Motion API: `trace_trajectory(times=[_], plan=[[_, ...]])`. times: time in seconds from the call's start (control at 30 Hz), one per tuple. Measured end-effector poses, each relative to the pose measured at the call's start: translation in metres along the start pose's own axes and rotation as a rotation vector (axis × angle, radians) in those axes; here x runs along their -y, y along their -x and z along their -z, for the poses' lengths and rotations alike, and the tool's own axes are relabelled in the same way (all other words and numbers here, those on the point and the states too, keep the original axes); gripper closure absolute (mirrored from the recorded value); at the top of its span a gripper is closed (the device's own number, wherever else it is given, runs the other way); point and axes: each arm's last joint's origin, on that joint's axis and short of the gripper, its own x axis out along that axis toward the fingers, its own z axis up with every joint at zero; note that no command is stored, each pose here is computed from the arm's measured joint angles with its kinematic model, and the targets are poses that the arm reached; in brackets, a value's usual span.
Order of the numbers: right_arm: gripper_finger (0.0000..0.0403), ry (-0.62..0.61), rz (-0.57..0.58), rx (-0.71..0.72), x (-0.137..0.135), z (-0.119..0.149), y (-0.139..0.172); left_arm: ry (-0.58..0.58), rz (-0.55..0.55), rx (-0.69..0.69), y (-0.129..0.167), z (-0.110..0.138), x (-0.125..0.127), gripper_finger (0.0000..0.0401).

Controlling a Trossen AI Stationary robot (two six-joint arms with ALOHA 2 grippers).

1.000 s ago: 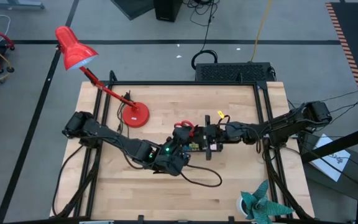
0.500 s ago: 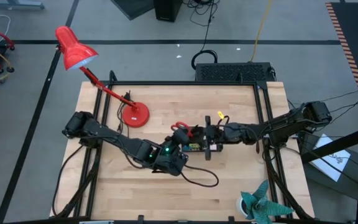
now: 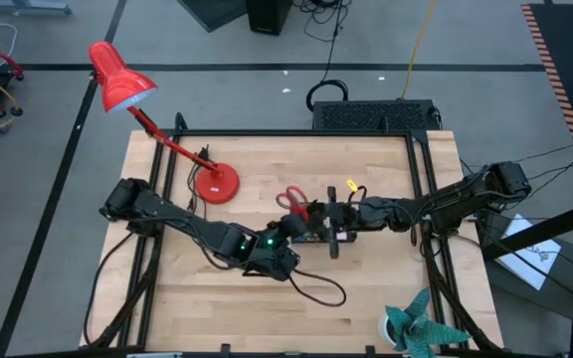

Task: Pick and place office supplies into organizer
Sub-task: Put the red scissors into the black desk organizer

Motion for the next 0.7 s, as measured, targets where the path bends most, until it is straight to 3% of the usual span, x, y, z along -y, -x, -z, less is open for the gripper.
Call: trace_trajectory(times=[0.1, 0.27, 0.4, 0.57, 0.7], plan=[[0.0288, -0.002, 0.008, 0.022, 0.0004, -0.0024, 0.0002, -0.014, 0.008, 0.006, -0.0008, -0.0006, 0.0012, 0.0312], [0.0275, 0.007, 0.006, 0.054, 0.0002, -0.0054, 0.0003, -0.006, 0.003, 0.026, 0.0001, -0.0018, -0.0001, 0.0393], [0.0302, 0.01, -0.011, 0.043, -0.0002, -0.0045, 0.0002, -0.021, -0.001, 0.027, 0.0001, -0.0021, -0.0007, 0.0393], [0.0378, 0.042, -0.008, 0.029, 0.0003, -0.0032, 0.0002, -0.037, 0.0, 0.028, 0.0001, -0.002, -0.0005, 0.0394], [0.0379, 0.06, 0.022, 0.0, 0.0034, -0.0006, 0.0, 0.026, -0.003, 0.028, 0.0, -0.0022, -0.001, 0.0385]])
